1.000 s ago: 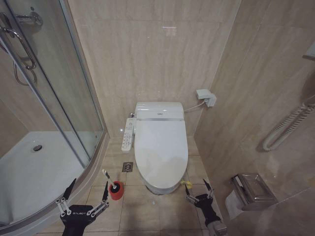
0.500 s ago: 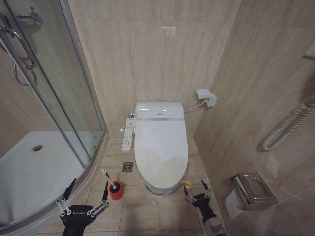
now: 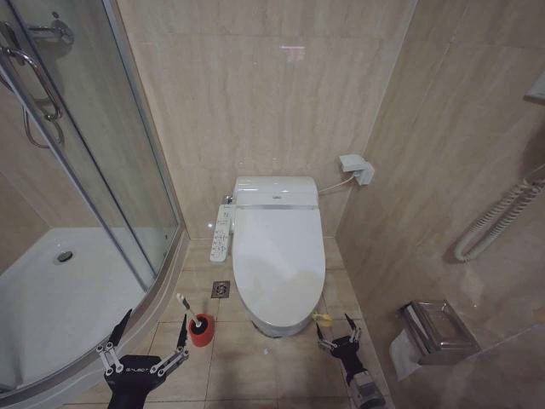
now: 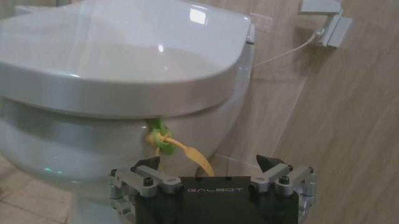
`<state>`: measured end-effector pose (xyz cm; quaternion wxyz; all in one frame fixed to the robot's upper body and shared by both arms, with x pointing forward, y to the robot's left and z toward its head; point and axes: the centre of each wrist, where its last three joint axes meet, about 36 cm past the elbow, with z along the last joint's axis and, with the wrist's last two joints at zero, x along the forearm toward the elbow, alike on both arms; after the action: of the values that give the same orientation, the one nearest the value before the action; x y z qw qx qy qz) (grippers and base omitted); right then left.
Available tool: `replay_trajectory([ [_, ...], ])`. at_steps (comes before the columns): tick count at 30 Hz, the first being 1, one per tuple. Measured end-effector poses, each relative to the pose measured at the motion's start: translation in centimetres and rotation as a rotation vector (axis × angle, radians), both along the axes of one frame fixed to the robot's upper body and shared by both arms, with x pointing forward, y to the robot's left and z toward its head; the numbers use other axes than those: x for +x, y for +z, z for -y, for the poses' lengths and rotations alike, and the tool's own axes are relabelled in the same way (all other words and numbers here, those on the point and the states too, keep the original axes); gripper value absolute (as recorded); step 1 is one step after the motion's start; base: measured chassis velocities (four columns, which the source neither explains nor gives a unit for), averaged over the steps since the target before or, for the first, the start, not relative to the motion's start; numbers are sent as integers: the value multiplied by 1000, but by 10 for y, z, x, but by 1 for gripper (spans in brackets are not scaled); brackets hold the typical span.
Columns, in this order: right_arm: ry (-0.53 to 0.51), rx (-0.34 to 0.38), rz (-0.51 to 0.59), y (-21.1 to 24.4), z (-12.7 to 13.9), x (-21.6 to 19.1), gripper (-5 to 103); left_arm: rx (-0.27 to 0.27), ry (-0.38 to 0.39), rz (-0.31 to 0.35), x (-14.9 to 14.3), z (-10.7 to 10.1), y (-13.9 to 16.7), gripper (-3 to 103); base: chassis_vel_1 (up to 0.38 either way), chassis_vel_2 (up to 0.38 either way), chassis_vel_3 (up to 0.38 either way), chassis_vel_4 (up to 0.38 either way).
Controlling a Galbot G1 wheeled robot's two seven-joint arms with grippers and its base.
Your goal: Open the toilet lid, clean the toilet bowl with a toilet brush, close the toilet lid, and flush.
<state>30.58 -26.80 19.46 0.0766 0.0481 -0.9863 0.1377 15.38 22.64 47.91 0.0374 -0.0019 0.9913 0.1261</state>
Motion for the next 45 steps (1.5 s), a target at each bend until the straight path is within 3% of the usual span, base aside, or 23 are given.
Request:
replay_trajectory([
  [15, -65, -38, 9, -19, 17, 40, 100, 0, 0, 0, 0, 0, 0, 100, 0, 0, 0, 0],
  [30, -85, -47, 25, -17, 21, 50, 102, 0, 0, 0, 0, 0, 0, 100, 0, 0, 0, 0],
  [31, -82, -46, 26, -17, 21, 50, 78, 0, 0, 0, 0, 0, 0, 100, 0, 0, 0, 0],
  [38, -73, -49, 43, -12, 26, 48, 78, 0, 0, 0, 0, 0, 0, 100, 0, 0, 0, 0],
  [39, -72, -49, 47, -10, 28, 46, 51, 0, 0, 0, 0, 0, 0, 100, 0, 0, 0, 0],
  [45, -63, -49, 62, 1, 34, 38, 51, 0, 0, 0, 0, 0, 0, 100, 0, 0, 0, 0],
])
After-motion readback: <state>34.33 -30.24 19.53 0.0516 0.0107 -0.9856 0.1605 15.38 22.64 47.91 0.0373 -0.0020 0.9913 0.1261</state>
